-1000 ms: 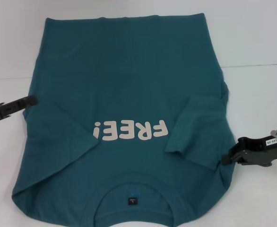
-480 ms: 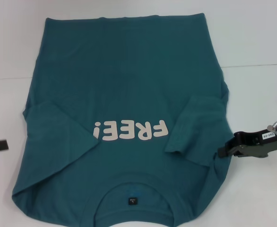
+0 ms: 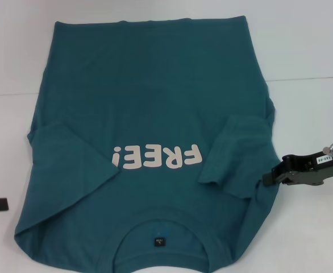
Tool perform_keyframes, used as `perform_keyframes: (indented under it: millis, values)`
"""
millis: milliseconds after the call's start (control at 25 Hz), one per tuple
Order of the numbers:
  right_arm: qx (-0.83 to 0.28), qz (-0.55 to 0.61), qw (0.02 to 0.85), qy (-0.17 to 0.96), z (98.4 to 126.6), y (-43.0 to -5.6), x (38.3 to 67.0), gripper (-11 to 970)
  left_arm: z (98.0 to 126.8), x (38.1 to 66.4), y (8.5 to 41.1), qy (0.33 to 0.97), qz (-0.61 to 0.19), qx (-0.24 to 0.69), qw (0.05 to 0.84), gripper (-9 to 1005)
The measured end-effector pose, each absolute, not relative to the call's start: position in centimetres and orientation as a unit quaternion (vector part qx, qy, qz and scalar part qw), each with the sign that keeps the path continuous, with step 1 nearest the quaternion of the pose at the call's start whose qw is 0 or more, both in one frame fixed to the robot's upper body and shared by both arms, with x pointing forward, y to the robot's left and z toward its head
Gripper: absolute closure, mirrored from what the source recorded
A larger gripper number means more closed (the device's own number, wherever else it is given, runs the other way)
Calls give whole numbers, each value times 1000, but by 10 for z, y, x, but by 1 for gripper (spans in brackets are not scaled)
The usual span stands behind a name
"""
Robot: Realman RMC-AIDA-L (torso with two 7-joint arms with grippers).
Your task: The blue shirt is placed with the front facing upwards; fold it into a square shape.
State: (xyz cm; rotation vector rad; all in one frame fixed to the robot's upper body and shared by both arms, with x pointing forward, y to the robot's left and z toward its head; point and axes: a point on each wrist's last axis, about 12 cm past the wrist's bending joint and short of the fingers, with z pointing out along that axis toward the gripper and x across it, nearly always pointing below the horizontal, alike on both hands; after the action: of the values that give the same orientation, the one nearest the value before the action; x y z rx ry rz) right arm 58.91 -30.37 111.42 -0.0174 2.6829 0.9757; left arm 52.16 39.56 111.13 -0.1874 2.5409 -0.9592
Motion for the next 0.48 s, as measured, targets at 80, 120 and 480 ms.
perform_keyframes:
  millis: [80, 120, 480]
  values:
    - [-6, 338, 143, 930, 1114, -304, 589, 907, 1112, 520, 393, 913, -353, -61, 196, 215]
    - [-6, 338, 143, 930, 1114, -304, 589, 907, 1112, 519, 392, 913, -355, -59, 191, 215]
    - [-12, 338, 144, 930, 1114, -304, 588, 908, 1106, 518, 380, 913, -372, -57, 159, 216]
